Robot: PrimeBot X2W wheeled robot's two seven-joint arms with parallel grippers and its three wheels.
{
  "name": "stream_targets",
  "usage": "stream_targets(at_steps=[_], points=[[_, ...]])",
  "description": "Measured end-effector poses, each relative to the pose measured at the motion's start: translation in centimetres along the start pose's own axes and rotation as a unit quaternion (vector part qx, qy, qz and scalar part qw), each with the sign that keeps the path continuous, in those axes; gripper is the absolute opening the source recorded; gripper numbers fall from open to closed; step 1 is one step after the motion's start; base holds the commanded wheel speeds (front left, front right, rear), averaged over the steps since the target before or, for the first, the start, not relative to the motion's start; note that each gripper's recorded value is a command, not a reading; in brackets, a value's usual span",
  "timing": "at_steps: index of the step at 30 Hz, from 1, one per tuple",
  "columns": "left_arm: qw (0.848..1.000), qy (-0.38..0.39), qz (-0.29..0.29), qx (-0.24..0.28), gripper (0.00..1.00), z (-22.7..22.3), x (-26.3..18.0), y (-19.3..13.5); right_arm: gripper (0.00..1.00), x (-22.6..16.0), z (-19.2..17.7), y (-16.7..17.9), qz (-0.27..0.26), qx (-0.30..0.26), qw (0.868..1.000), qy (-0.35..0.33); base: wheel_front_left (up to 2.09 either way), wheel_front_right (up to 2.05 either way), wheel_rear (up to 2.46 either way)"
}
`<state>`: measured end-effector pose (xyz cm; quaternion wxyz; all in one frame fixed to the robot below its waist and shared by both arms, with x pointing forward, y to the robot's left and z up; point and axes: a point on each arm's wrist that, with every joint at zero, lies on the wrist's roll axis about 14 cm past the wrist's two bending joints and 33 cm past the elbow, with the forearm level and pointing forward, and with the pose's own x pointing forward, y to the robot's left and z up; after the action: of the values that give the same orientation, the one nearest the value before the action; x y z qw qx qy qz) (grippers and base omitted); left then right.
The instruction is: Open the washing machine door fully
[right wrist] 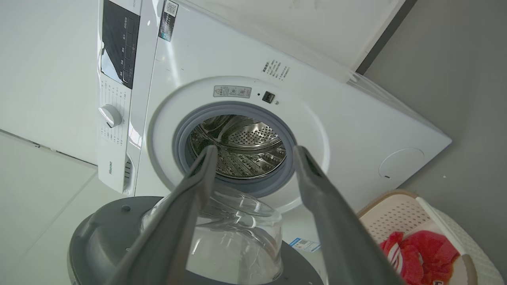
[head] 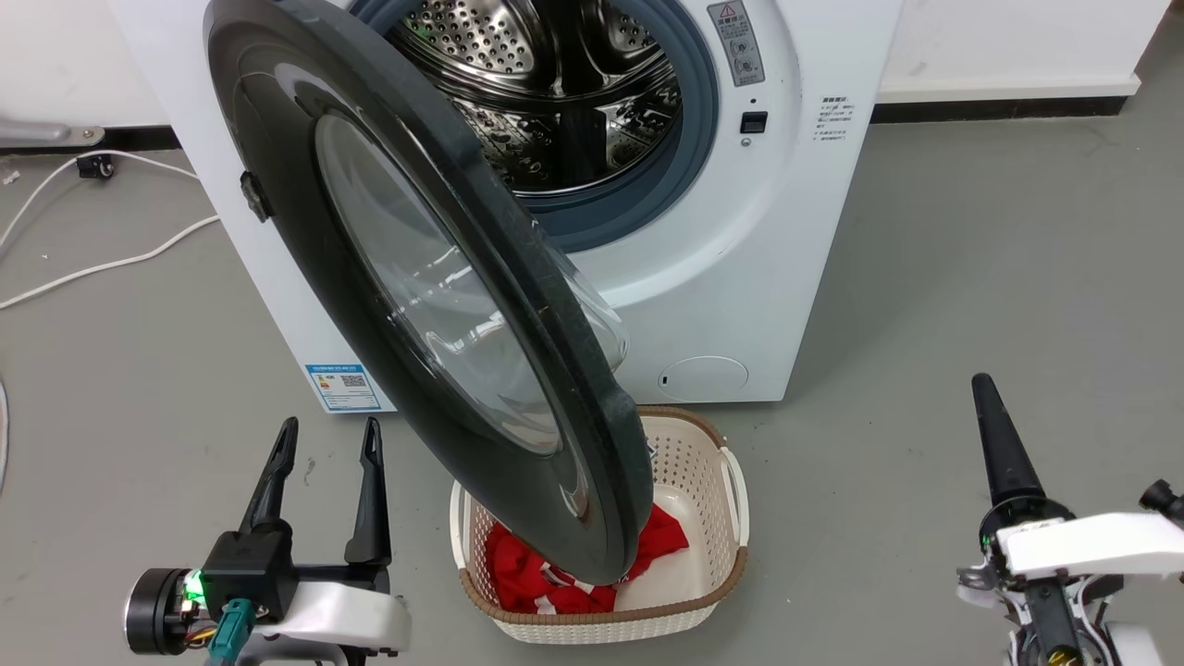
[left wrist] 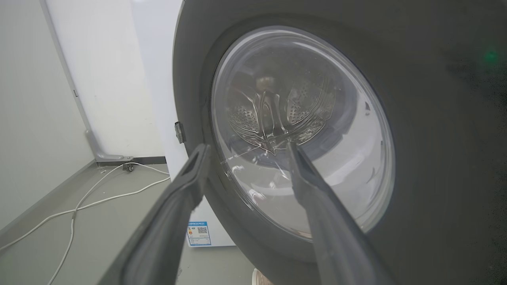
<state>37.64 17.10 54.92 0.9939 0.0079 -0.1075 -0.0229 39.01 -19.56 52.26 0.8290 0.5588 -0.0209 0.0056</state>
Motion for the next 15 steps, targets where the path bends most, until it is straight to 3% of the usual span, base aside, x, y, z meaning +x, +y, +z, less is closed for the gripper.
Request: stream_targets(at_steps=[5,8,11,15], points=[[1.0,0.001,-0.001,-0.001,1.0,-0.1,0.0,-0.1,1.0,-0.8,1.4,0.4,0.012,-0.135,0.99,-0.05,0.0,0.0,0.0],[1.0,0.001,-0.002,-0.001,1.0,-0.1,0.0,-0.1,1.0,-0.9,2.2,1.2,0.028,-0.212,0.974,-0.071,0.0,0.0,0.0],[1.0,0.001,-0.005,0.003,1.0,-0.1,0.0,-0.2,1.0,-1.0,3.3,2.9,0.06,-0.328,0.939,-0.09,0.0,0.0,0.0],[1.0,-0.001,-0.005,0.003,1.0,0.1,0.2,-0.2,1.0,-1.2,3.9,5.9,0.099,-0.434,0.888,-0.117,0.0,0.0,0.0]])
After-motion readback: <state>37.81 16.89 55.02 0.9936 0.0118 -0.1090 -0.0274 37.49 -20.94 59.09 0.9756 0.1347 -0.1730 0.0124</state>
